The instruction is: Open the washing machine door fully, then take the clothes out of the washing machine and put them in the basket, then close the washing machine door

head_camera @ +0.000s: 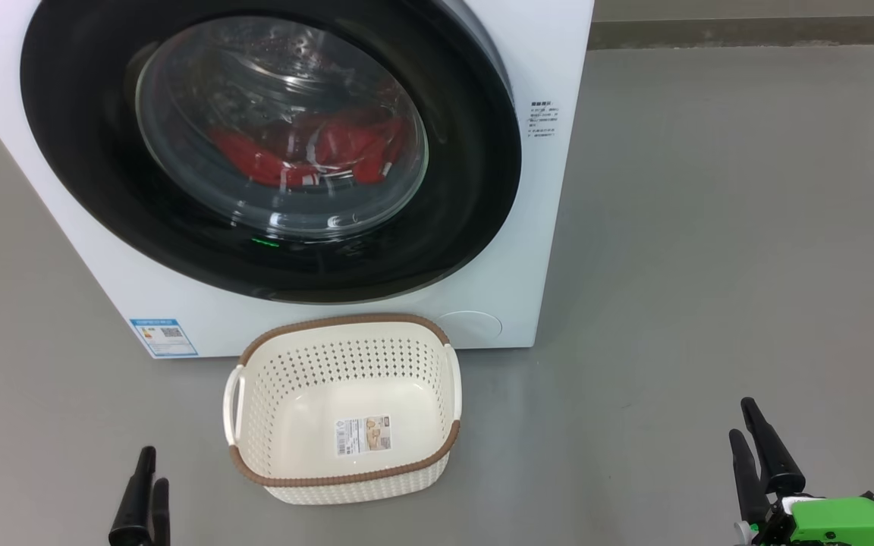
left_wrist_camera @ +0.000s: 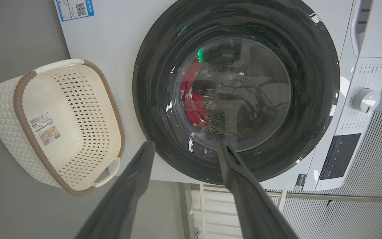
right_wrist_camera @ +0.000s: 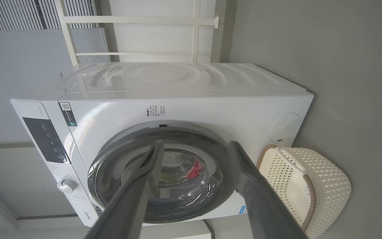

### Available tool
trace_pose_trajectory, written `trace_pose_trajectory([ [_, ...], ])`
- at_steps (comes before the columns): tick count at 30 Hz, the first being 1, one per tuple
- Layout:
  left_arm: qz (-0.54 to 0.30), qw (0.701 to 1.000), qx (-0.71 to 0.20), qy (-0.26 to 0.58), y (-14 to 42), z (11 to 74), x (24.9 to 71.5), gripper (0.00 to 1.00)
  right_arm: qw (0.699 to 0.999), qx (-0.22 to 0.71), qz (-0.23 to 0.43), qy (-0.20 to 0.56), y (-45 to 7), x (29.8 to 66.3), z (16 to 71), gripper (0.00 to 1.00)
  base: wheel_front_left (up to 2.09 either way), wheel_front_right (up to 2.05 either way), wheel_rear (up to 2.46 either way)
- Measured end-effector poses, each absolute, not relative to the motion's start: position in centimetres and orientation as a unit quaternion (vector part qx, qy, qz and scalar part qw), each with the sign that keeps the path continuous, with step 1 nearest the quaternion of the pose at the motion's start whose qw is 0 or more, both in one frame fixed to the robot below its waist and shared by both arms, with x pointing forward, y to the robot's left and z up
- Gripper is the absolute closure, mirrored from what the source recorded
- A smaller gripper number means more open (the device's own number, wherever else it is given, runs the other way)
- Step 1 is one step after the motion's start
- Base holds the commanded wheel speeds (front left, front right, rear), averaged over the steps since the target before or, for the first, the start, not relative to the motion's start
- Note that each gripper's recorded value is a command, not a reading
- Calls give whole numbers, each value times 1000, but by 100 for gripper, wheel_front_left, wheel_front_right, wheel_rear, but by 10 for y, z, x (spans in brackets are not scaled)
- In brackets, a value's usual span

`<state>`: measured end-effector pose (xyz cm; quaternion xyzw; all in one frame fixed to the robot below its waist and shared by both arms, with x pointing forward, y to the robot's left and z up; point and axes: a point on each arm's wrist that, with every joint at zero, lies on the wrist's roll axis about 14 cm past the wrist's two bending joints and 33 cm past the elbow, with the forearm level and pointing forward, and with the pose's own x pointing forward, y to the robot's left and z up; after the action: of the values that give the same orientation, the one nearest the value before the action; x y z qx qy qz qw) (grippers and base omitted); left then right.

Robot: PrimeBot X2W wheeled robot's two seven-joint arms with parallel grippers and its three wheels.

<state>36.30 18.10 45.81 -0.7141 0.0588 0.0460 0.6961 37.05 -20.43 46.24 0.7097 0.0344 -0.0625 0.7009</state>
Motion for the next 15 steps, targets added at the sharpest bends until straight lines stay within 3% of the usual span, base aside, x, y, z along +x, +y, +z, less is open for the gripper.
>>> trace_pose_trajectory([
  [15, 38, 766, -639, 61, 182, 462, 364, 0, 763, 643, -47, 52, -199, 373, 464, 0, 0, 0, 0],
])
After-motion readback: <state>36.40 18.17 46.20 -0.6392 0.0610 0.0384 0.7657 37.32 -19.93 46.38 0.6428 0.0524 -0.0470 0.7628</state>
